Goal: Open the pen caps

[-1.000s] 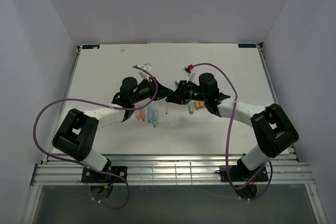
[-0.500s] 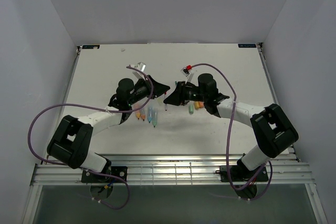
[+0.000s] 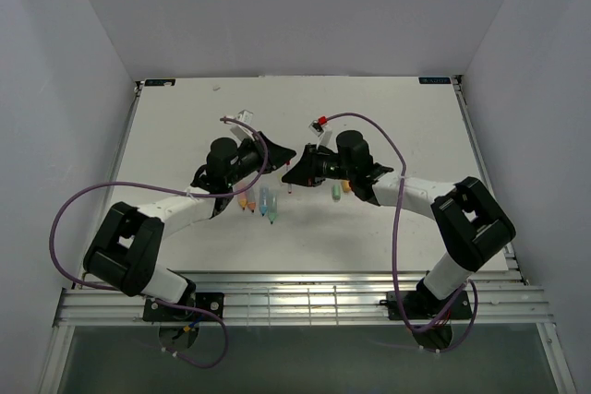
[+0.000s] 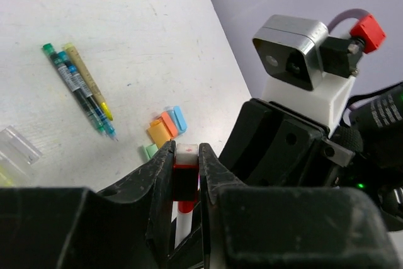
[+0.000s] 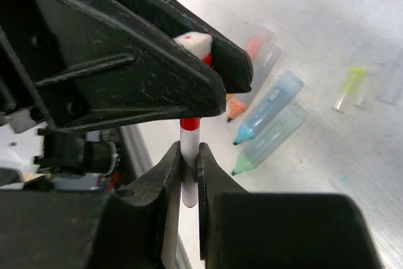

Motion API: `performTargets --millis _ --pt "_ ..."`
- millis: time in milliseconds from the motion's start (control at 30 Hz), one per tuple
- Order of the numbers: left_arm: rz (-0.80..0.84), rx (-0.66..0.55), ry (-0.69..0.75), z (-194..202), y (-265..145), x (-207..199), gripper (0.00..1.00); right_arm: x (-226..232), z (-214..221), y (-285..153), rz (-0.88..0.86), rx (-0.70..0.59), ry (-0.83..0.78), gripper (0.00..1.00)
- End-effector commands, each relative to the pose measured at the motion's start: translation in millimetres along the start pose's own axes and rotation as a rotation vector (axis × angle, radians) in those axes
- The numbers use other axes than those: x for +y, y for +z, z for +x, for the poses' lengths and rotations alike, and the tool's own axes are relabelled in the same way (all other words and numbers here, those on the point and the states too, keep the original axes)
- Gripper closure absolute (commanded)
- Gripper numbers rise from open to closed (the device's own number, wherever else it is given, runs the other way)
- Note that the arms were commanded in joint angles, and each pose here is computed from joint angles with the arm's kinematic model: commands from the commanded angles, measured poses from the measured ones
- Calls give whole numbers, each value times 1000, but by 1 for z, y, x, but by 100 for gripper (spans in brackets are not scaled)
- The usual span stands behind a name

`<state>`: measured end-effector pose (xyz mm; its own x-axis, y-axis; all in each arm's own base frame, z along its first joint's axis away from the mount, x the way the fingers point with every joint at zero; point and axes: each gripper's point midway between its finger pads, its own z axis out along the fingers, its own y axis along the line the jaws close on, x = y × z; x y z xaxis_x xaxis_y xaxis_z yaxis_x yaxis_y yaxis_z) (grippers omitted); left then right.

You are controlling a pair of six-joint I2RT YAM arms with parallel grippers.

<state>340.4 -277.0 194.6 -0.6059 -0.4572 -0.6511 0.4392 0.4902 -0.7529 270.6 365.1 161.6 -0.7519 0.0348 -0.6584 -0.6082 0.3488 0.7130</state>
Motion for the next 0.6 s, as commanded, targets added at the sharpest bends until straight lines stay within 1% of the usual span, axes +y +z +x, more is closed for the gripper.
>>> performTargets --millis 0,33,67,100,133,200,233,267,367,467,533,567 --pt "-74 -95 -46 -26 6 0 100 -10 2 1 133 -8 -59 92" --pt "-105 -131 -48 -34 6 5 100 -28 7 -5 253 5 -97 92" --pt "-134 -138 -52 -39 9 7 100 -37 10 -8 330 16 -133 92" --pt "-160 -150 -52 -45 11 10 100 -36 21 -6 395 52 -182 92" --pt "-199 -176 -48 -53 13 16 100 -55 21 -17 541 74 -234 92" --pt "-224 -202 -55 -65 17 18 100 -60 24 -21 624 74 -286 92" --pt "-241 -209 -64 -69 18 22 100 -64 34 -26 653 108 -296 92" --pt "-227 -222 -56 -78 22 17 100 -66 36 -28 669 115 -311 92" --pt "-239 -216 -33 -84 27 22 100 -68 38 -33 684 123 -328 92" --pt "-225 -185 -14 -82 25 25 100 -67 22 -36 688 88 -327 92" --pt "-241 -149 11 -75 19 37 100 -63 12 -37 642 67 -300 92" --pt "-244 -123 17 -71 17 41 100 -67 -4 -40 644 38 -282 92"
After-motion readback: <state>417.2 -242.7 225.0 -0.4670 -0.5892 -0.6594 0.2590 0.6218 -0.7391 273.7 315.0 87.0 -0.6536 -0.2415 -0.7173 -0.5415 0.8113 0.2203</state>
